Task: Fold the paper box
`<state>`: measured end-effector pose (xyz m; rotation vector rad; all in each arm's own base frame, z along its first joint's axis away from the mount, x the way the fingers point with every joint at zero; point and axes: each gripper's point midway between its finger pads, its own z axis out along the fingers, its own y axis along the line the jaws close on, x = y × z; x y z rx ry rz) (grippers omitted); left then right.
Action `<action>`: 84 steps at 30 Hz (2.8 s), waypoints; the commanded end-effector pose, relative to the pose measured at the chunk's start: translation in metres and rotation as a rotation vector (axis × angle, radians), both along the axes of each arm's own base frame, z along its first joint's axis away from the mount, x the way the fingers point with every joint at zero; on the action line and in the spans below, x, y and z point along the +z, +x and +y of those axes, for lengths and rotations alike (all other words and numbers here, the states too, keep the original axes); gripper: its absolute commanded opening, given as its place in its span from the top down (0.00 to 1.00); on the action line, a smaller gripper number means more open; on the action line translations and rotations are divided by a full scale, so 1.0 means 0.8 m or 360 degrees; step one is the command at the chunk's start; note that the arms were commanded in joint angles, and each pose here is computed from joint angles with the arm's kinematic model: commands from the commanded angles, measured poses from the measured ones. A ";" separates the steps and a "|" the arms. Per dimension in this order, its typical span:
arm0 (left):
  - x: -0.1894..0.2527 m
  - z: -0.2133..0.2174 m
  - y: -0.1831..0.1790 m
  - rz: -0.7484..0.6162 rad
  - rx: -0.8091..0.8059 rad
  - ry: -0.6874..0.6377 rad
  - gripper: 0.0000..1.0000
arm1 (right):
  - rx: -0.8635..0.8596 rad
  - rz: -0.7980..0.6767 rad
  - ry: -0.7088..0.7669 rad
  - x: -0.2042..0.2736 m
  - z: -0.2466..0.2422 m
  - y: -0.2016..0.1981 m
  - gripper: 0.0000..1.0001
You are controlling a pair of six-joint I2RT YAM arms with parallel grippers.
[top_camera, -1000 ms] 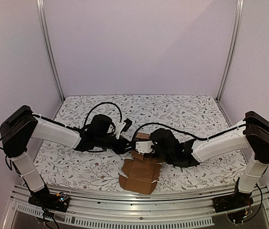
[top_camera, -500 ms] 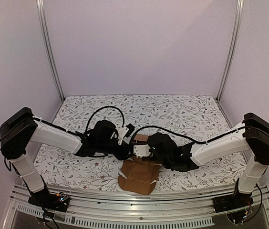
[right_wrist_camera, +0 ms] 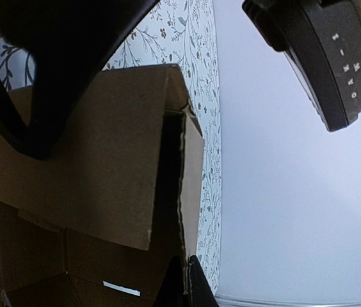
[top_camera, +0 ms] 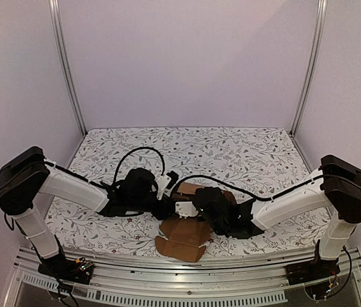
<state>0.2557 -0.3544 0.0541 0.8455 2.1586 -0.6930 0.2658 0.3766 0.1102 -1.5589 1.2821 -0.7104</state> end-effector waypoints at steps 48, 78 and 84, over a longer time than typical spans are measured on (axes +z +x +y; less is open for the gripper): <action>0.034 -0.073 -0.010 -0.0127 -0.0117 -0.0240 0.67 | -0.0013 0.0140 0.0070 -0.035 0.005 -0.039 1.00; 0.054 -0.083 -0.007 -0.0203 -0.0173 -0.0251 1.00 | -0.0060 0.0368 0.0474 0.023 0.035 -0.039 0.67; 0.050 -0.078 -0.004 -0.0231 -0.0152 -0.0201 1.00 | -0.0055 0.0489 0.0660 0.057 0.028 -0.042 0.39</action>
